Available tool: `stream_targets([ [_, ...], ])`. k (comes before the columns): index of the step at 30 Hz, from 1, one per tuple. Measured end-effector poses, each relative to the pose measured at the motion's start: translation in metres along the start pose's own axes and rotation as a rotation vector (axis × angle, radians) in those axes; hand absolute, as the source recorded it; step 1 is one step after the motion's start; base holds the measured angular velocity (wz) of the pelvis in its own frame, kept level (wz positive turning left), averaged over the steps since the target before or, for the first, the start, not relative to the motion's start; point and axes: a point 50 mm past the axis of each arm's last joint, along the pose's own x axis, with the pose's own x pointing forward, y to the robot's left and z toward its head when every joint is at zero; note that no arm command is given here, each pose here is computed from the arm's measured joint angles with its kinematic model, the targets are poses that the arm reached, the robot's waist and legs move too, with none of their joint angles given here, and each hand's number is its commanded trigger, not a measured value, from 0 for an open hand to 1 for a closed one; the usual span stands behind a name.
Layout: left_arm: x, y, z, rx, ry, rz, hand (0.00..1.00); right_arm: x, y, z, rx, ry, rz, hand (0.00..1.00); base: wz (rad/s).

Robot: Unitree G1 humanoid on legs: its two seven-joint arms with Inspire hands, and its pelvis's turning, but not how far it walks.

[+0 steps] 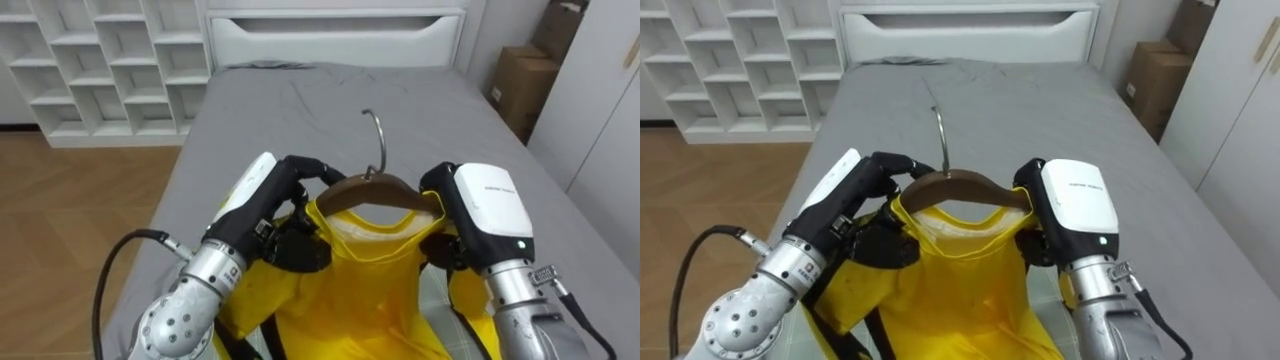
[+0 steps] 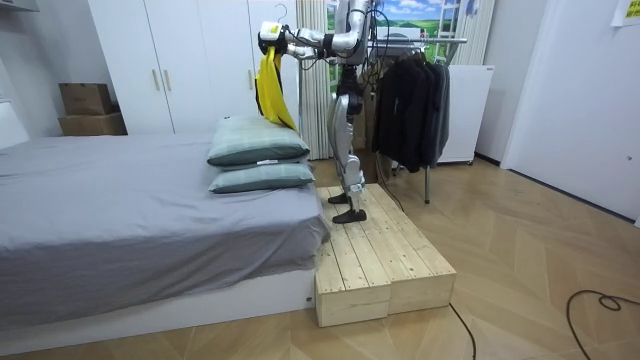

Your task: Hang clothes

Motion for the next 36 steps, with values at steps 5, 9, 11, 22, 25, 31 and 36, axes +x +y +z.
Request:
stream_targets([
  [5, -0.002, -0.004, -0.002, -0.008, 0.011, -0.031, 0.0, -0.002, 0.003, -0.005, 0.01, 0.011, 0.029, 1.0, 0.01],
  [9, -0.004, -0.006, -0.004, -0.011, 0.018, -0.053, 0.0, -0.004, 0.006, -0.009, 0.022, 0.019, 0.048, 1.0, 0.01],
  [11, -0.004, -0.007, -0.005, -0.011, 0.021, -0.063, 0.0, -0.005, 0.008, -0.01, 0.028, 0.027, 0.054, 1.0, 0.0],
  [22, -0.007, -0.012, -0.007, -0.017, 0.035, -0.076, 0.0, -0.007, 0.011, -0.016, 0.038, 0.049, 0.072, 1.0, -0.02],
  [25, -0.008, -0.013, -0.007, -0.021, 0.038, -0.079, 0.0, -0.008, 0.012, -0.016, 0.039, 0.048, 0.076, 1.0, 0.04],
  [31, -0.008, -0.012, -0.008, -0.018, 0.038, -0.085, 0.0, -0.007, 0.006, -0.021, 0.044, 0.057, 0.063, 1.0, 0.02],
  [36, -0.008, -0.012, -0.007, -0.016, 0.028, -0.085, 0.0, -0.011, 0.004, -0.025, 0.052, 0.058, 0.06, 1.0, 0.0],
])
